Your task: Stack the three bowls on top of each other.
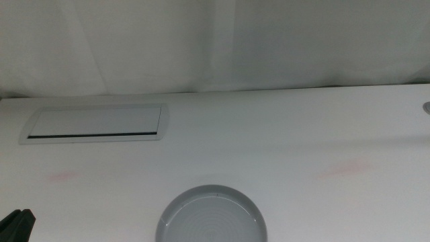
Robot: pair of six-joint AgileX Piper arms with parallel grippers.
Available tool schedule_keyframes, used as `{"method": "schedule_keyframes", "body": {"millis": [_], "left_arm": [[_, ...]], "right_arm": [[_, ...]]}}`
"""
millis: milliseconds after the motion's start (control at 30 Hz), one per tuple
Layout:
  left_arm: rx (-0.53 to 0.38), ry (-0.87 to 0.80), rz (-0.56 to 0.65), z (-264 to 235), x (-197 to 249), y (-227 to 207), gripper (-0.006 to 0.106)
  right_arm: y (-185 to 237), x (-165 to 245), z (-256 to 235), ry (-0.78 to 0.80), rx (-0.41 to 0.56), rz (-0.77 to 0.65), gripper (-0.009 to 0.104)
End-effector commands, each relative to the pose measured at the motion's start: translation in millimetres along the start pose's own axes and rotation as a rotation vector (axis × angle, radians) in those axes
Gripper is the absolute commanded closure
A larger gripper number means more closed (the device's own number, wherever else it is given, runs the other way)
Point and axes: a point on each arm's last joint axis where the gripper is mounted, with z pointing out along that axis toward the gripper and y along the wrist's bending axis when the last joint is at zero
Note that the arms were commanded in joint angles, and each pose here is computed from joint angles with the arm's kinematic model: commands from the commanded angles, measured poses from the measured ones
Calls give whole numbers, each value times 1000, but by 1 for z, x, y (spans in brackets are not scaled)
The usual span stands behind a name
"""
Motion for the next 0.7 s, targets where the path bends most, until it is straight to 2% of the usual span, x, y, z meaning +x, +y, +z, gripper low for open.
{"method": "schedule_keyframes", "body": {"millis": [0, 167, 267, 433, 667], "left_arm": [[-5, 33, 0, 1, 12, 2, 91], [-5, 33, 5, 1, 12, 2, 91], [-5, 33, 5, 1, 12, 2, 91], [-5, 33, 5, 1, 12, 2, 91], [-5, 33, 5, 1, 12, 2, 91]], "right_arm": [[5, 14, -11, -41, -30, 49, 97], [8, 66, -3, 78, -47, 67, 97], [8, 102, 7, 156, -22, 56, 97], [2, 141, 13, 96, 74, 56, 97], [7, 141, 13, 72, 9, -118, 97]]}}
